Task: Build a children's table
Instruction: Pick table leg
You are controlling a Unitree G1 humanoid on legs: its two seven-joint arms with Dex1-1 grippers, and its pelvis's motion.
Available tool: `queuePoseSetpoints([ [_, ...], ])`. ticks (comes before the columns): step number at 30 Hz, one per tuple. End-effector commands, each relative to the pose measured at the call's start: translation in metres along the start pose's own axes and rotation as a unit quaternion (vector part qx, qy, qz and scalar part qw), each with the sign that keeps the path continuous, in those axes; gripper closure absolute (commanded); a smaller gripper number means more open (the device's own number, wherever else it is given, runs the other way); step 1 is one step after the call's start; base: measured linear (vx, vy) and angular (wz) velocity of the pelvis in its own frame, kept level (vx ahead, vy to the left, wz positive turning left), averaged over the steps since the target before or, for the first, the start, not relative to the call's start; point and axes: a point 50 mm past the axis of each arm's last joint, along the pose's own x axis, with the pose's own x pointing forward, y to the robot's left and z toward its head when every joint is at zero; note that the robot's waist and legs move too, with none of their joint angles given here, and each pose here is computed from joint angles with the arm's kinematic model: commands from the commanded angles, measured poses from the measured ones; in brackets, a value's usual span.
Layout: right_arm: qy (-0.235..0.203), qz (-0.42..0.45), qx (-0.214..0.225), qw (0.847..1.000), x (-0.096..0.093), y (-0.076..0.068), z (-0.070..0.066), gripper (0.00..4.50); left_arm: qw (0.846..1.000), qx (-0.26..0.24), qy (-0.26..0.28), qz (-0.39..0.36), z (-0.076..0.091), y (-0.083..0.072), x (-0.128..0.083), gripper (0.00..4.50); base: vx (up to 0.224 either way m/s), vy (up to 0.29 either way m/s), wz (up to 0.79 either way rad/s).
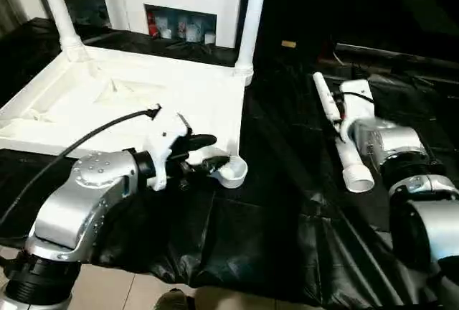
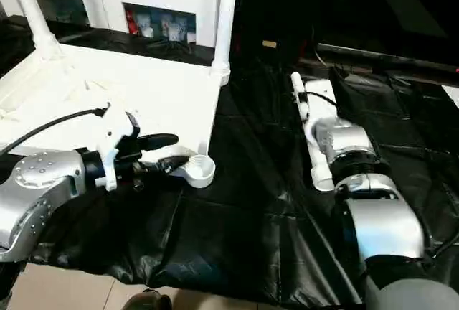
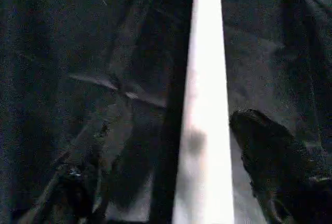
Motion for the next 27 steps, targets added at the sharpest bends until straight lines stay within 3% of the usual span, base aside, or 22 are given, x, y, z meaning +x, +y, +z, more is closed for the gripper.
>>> queuePoseSetpoints([
  [1, 0.018, -0.002, 0.004, 1.000, -0.001, -0.007, -0.002, 0.57, 1.000, 0.010, 0.009, -0.016, 0.002, -0.004, 0.001, 1.52, 0.000, 0.000, 0.00],
  [2, 0.042, -0.007, 0.019, 0.999, 0.000, -0.011, -0.013, 0.57, 1.000, 0.011, 0.014, -0.021, 0.002, -0.005, 0.001, 1.52, 0.000, 0.000, 0.00],
  [10, 0.093, 0.003, 0.043, 0.995, -0.001, -0.017, -0.036, 0.57, 0.999, 0.016, 0.023, -0.028, 0.001, -0.006, 0.001, 1.52, 0.000, 0.000, 0.00],
  [13, 0.103, 0.010, 0.047, 0.994, -0.001, -0.017, -0.039, 0.57, 0.999, 0.015, 0.024, -0.029, 0.000, -0.006, 0.001, 1.52, 0.000, 0.000, 0.00],
  [16, 0.121, 0.021, 0.087, 0.989, -0.002, -0.016, -0.046, 0.57, 0.999, 0.014, 0.024, -0.031, 0.001, -0.006, 0.002, 1.52, 0.000, 0.000, 0.00],
  [17, 0.123, 0.023, 0.092, 0.988, -0.002, -0.016, -0.047, 0.82, 0.999, 0.014, 0.024, -0.031, 0.001, -0.005, 0.002, 1.52, 0.000, 0.000, 0.00],
  [27, 0.139, 0.038, 0.122, 0.982, -0.003, -0.018, -0.057, 1.62, 0.999, 0.018, 0.024, -0.030, 0.003, -0.002, 0.004, 1.52, 0.000, 0.000, 0.00],
])
